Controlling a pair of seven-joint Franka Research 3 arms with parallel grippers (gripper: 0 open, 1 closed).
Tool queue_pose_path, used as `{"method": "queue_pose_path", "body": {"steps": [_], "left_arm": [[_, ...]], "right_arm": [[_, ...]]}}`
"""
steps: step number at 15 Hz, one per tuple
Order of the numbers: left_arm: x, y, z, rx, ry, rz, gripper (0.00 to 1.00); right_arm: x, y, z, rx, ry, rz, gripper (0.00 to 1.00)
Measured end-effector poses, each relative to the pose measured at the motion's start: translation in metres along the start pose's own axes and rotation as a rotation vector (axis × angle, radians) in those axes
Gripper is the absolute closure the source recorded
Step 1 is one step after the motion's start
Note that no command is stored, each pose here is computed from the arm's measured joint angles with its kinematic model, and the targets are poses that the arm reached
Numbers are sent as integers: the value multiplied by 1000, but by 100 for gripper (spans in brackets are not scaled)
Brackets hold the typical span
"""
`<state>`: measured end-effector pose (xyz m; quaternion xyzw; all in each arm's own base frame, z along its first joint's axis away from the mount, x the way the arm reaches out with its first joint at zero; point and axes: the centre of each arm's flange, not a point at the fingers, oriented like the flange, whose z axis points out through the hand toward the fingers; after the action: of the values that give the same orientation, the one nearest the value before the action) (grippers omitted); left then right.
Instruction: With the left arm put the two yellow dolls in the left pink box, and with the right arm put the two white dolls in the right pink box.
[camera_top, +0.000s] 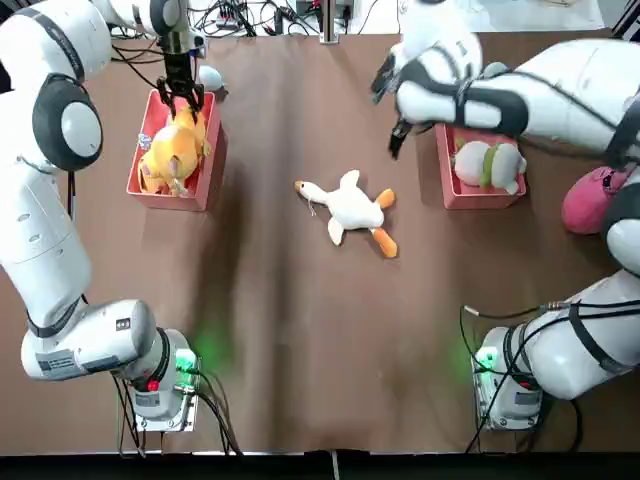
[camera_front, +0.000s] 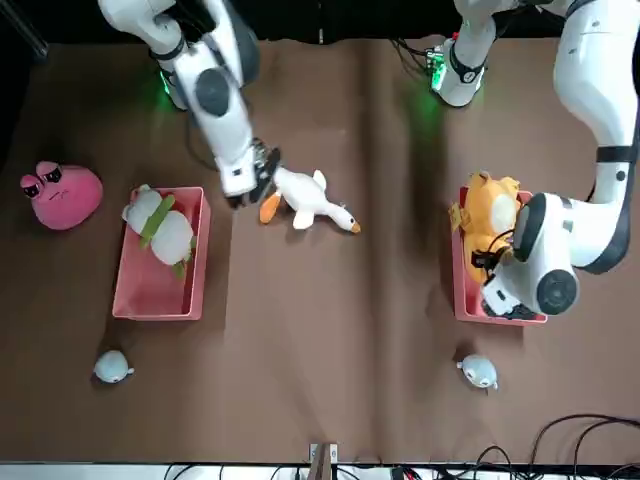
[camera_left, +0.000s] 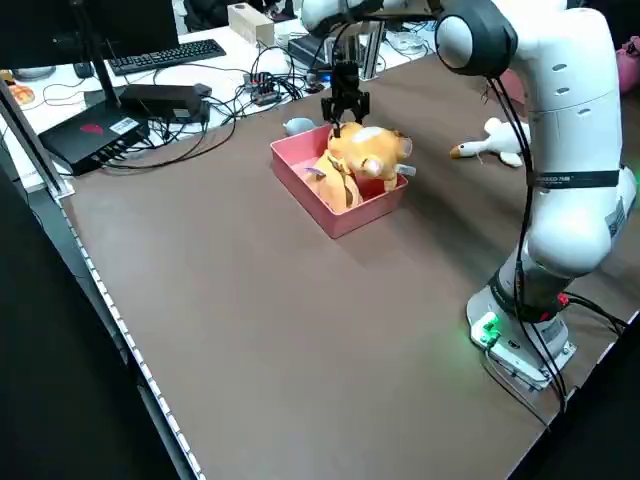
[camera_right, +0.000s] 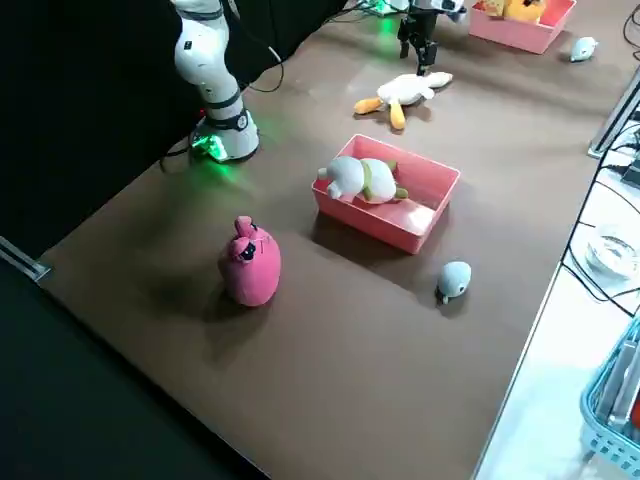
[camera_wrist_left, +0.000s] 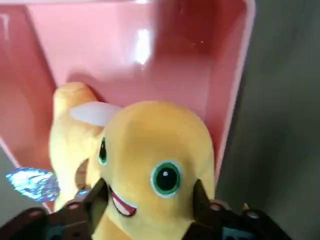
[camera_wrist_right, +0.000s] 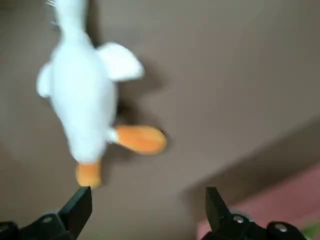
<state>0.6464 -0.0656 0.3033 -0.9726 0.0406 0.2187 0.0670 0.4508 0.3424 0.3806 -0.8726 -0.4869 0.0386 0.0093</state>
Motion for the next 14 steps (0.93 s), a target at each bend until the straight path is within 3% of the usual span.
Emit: {"method": "queue_pose_path", "body": {"steps": [3,7,10,14], "left_arm": [[-11,-22,-32,-5,58,-23,1],[-58,-33,-112,18,188,-55,0],[-84,-36,-145,5,240,-70,0],[-103,-37,-155,-1,209,-90,0]], "right_arm": [[27,-49,39,-9,15,-58,0],[58,-108,99,-13,35,-95,0],[66,-124,123,-15,51,-96,0],[71,-131,145,-16,66,-77,0]]}}
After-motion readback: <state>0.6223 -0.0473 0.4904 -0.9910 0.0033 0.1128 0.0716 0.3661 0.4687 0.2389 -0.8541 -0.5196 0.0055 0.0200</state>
